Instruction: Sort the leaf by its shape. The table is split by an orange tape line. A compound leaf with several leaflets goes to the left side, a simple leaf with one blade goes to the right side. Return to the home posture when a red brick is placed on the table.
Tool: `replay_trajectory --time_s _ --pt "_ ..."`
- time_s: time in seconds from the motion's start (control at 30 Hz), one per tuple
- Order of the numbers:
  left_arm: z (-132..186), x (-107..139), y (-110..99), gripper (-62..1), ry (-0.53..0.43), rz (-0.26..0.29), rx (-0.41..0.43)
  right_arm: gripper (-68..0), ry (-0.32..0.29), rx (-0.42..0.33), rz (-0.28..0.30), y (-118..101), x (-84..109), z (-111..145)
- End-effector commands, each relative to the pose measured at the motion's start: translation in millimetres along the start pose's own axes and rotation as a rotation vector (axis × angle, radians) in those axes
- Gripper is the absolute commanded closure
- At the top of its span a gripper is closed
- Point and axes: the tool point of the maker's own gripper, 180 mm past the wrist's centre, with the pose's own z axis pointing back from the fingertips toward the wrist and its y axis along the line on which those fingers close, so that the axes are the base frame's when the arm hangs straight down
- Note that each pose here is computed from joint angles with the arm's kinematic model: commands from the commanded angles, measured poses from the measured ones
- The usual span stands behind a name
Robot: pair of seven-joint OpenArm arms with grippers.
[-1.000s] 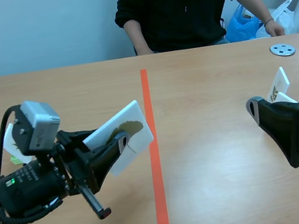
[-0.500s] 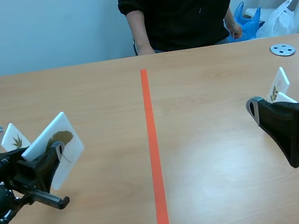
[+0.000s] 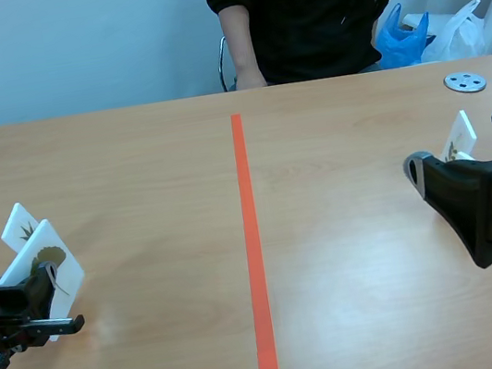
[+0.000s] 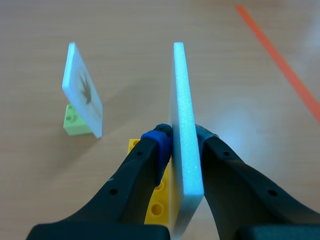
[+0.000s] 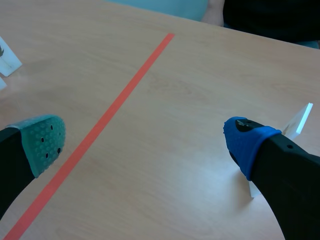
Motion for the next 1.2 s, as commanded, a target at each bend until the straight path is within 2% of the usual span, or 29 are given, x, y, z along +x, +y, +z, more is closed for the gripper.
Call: replay_trajectory --time_s 0.0,0.3,0.47,0.53,0.67,0.83,0.87,1.0,1.17 --pt "-8 19 7 -5.7 -0.07 0.008 0.021 -67.9 -0.028 -0.004 0.0 -2 6.9 -1" --pt "-25 7 40 -5.8 -0.067 0.013 0.121 -67.9 -0.028 -0.004 0.0 -2 6.9 -1" --pt "-24 0 55 -9.1 -0.072 0.081 0.172 -67.9 -0.028 -0.004 0.0 -2 6.9 -1" --pt "-24 0 56 -9.7 -0.071 0.083 0.173 -67.9 -0.029 -0.004 0.0 -2 7.0 -1" --pt "-24 0 56 -16.3 -0.074 0.083 0.173 -67.9 -0.029 -0.004 0.0 -2 7.0 -1" --pt "-23 4 56 -32.7 -0.094 0.081 0.174 -67.9 -0.028 -0.004 0.0 -2 6.9 -1" --pt "-23 4 56 -34.3 -0.095 0.081 0.174 -67.9 -0.028 -0.004 0.0 -2 6.9 -1" --pt "-24 12 55 -34.7 -0.116 0.075 0.168 -67.9 -0.028 -0.004 0.0 -2 6.9 -1" --pt "-19 42 53 -36.9 -0.187 0.063 0.157 -67.9 -0.028 -0.004 0.0 -2 6.9 -1"
